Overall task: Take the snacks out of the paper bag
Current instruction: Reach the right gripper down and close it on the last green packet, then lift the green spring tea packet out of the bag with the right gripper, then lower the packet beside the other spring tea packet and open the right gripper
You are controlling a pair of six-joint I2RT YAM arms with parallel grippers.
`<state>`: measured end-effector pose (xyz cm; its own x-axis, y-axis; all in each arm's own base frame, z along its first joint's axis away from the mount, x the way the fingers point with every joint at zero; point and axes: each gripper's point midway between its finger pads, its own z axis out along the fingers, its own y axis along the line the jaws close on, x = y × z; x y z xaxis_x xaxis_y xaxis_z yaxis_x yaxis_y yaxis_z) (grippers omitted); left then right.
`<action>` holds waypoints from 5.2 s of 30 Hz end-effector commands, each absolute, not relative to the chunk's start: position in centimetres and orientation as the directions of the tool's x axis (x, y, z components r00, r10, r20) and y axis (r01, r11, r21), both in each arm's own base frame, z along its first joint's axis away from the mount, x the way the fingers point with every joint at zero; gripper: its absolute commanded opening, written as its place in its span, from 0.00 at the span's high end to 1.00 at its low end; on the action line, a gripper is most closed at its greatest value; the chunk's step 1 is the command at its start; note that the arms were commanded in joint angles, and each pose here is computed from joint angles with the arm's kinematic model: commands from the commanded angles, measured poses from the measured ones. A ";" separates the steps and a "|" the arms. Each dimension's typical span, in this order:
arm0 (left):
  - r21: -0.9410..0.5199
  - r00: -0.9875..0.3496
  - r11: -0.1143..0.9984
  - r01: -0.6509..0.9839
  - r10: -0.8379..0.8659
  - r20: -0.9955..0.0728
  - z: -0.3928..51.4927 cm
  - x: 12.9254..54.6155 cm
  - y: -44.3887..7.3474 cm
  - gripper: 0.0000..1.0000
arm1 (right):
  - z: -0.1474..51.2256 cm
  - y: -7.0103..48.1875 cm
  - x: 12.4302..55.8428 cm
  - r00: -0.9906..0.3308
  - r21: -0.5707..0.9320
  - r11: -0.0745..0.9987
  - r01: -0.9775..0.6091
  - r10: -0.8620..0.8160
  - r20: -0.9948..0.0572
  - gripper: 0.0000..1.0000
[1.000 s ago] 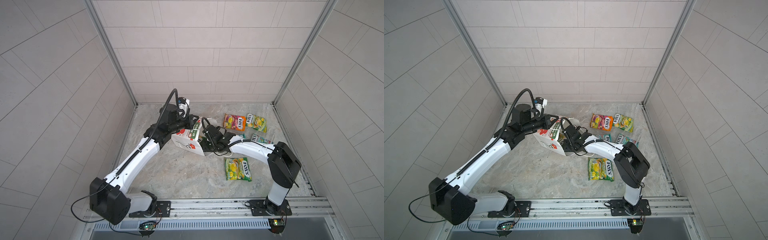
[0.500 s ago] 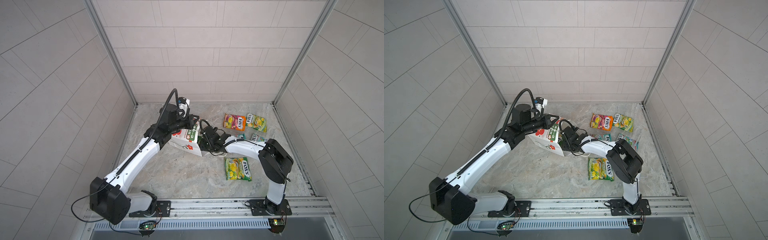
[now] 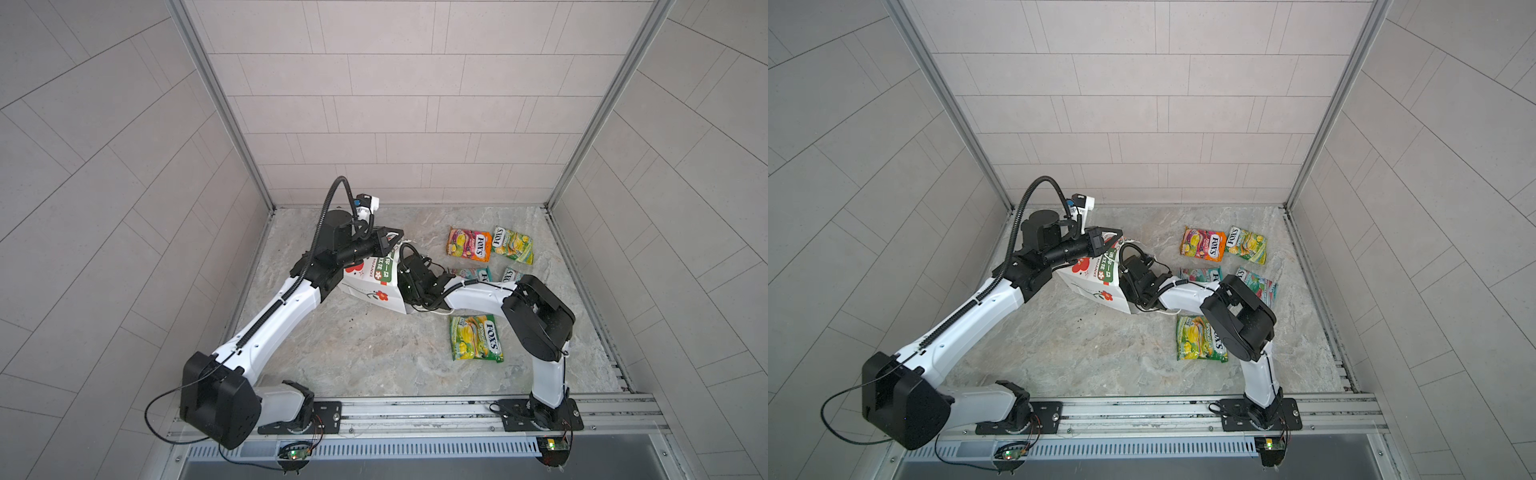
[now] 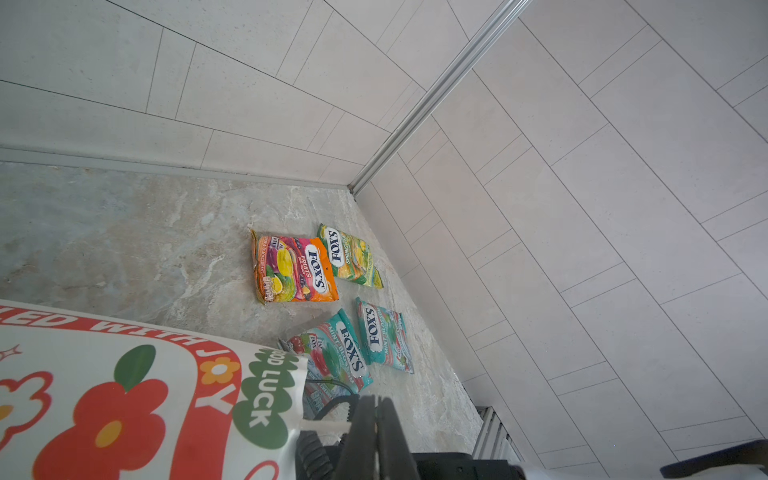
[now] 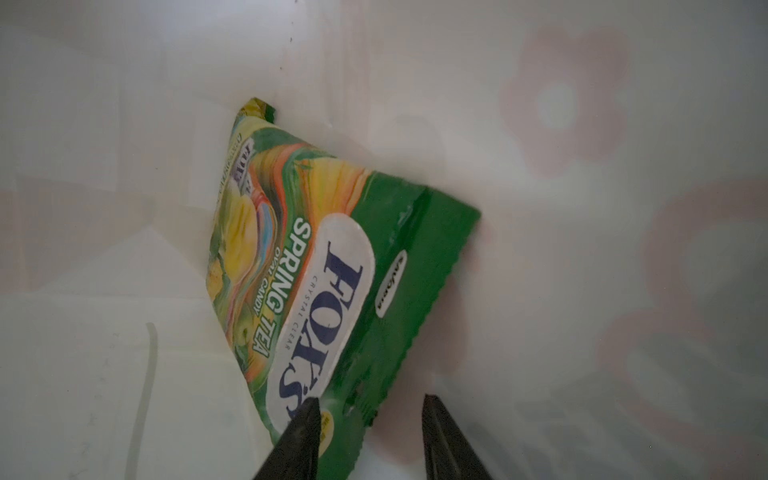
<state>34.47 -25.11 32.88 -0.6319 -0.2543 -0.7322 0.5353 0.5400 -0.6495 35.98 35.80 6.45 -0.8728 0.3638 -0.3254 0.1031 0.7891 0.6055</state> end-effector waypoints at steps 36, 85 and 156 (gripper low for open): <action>-0.560 -0.544 0.632 0.536 -0.249 -0.802 34.3 34.6 -23.4 1.00 | 13.2 35.5 35.9 -0.813 0.708 0.705 -0.042 0.387 -0.434 1.00; -0.518 -0.527 0.701 0.490 -0.236 -0.816 33.7 35.1 -22.1 1.00 | 35.7 18.3 26.8 -0.591 0.530 0.790 -0.308 0.278 -0.757 1.00; -0.463 -0.431 0.784 0.413 -0.280 -0.858 34.7 35.3 -19.0 1.00 | 6.9 25.4 20.4 -0.965 0.568 0.804 -0.173 -0.023 -0.262 0.70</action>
